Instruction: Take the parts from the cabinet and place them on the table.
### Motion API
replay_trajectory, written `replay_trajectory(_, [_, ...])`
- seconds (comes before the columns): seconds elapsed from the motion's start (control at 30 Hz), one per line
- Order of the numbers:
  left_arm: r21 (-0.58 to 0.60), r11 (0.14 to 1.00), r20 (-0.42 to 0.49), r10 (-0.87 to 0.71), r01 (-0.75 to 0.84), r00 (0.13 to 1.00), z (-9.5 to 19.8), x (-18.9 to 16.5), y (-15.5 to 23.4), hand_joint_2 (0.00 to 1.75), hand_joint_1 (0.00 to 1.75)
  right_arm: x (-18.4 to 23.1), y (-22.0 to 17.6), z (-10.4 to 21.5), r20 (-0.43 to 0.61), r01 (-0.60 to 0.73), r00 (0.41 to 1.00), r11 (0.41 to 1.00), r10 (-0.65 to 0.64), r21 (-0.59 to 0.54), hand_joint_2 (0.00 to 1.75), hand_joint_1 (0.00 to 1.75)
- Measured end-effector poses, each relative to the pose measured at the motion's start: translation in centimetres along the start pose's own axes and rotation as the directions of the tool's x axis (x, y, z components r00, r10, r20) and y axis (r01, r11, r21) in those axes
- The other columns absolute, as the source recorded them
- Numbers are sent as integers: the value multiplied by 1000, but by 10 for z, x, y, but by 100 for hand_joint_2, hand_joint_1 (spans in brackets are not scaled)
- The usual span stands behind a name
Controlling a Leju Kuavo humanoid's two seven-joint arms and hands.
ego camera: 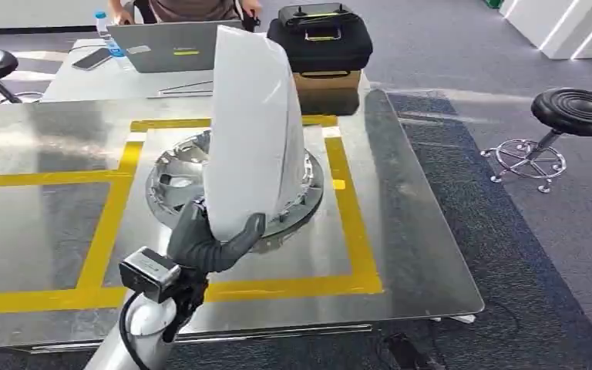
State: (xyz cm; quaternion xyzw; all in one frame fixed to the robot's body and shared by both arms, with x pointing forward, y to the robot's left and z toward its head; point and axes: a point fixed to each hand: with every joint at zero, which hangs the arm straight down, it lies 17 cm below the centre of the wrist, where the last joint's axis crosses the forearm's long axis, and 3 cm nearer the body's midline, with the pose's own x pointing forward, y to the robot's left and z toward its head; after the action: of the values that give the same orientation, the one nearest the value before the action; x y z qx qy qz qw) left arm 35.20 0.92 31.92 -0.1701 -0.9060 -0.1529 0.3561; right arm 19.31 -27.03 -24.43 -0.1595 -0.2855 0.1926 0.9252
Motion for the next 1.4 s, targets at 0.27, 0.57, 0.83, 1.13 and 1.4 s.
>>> replay_trajectory(0.27, [21, 999, -9, -45, 45, 999, -12, -9, 10, 175, 175, 4, 1, -1, 10, -10, 1000, 1000, 10, 8, 175, 0])
replay_trajectory(0.57, [164, 889, -114, -413, 427, 904, -39, -24, 74, 175, 175, 11, 3, -3, 10, -48, 999, 999, 48, 23, 175, 0])
replay_trajectory(0.83, [180, 567, -372, -717, 804, 589, -35, -54, 173, 175, 175, 22, 6, -4, 35, -68, 997, 997, 67, 40, 175, 0])
replay_trajectory(1.13, [144, 382, -588, -709, 913, 389, 7, -83, 268, 175, 175, 25, 7, -4, 40, -59, 998, 997, 58, 41, 175, 0])
replay_trajectory(1.4, [95, 269, -717, -649, 959, 253, 59, -89, 335, 175, 175, 23, 9, -3, 42, -45, 998, 998, 44, 41, 175, 0])
